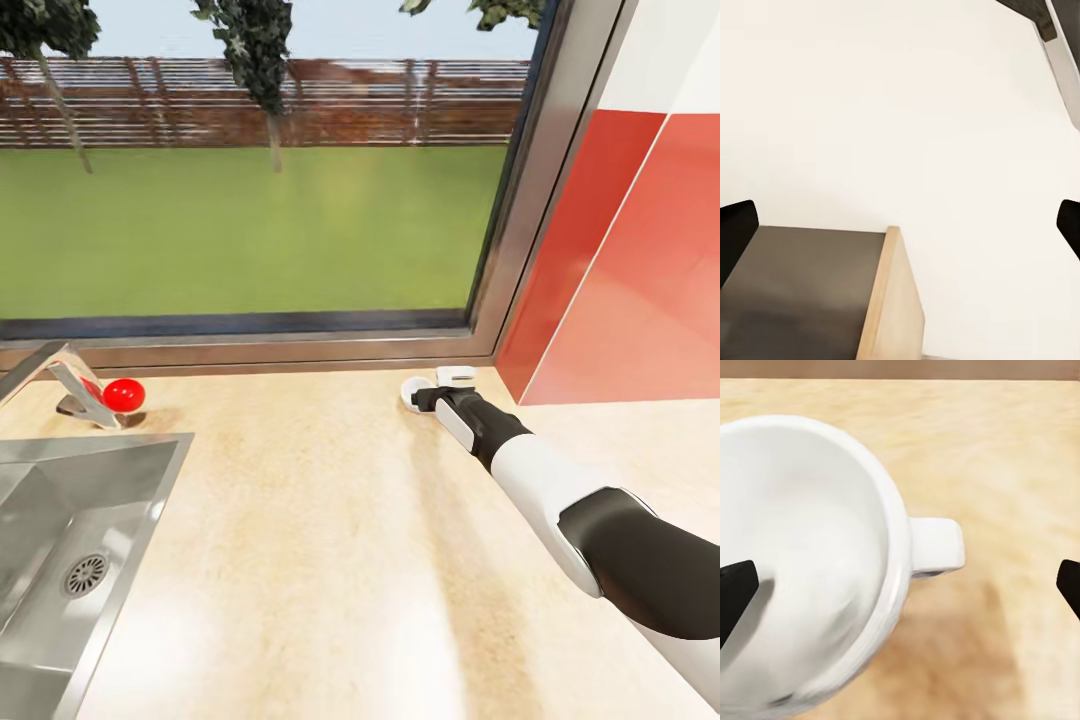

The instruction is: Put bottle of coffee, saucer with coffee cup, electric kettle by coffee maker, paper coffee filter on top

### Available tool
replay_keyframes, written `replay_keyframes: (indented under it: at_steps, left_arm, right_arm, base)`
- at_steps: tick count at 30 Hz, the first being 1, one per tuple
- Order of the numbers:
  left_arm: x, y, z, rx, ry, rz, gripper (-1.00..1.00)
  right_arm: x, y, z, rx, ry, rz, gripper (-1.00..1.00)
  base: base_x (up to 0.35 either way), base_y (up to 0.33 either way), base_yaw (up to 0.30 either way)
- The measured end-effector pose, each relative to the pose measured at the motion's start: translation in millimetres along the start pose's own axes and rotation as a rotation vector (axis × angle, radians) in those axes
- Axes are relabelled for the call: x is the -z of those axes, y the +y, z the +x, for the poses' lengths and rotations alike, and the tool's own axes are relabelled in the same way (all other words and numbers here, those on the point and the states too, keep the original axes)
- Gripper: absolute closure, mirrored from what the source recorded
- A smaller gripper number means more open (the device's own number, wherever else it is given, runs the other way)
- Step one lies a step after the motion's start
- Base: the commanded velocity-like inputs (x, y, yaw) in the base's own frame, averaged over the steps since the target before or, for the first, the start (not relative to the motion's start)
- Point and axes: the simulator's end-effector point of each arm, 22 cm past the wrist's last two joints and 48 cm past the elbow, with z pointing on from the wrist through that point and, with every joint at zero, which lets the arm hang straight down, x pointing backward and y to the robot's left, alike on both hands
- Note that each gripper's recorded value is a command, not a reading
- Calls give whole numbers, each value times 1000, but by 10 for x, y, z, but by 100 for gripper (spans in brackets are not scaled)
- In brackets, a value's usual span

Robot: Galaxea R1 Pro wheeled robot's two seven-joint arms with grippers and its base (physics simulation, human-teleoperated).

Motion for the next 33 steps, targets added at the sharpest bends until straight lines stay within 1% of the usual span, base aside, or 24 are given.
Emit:
replay_keyframes:
  at_steps: [17,18,21,26,28,33]
  left_arm:
    - [2,1,40,-2,10,0,-100]
    - [2,1,40,-2,10,0,-100]
    - [2,1,41,-2,10,0,-100]
    - [0,1,41,-2,9,0,-100]
    - [1,1,41,-2,10,0,-100]
    - [1,0,42,-2,10,1,-100]
  right_arm:
    - [-53,1,73,1,12,0,-100]
    - [-54,1,76,1,13,0,100]
    - [-58,-1,91,2,16,1,100]
    - [-41,-36,48,38,6,17,100]
    - [-47,-15,64,22,9,9,100]
    - [-50,-4,73,13,11,4,100]
  base:
    - [0,0,0]
    - [0,0,0]
    - [0,0,0]
    - [0,0,0]
    - [0,0,0]
    - [0,0,0]
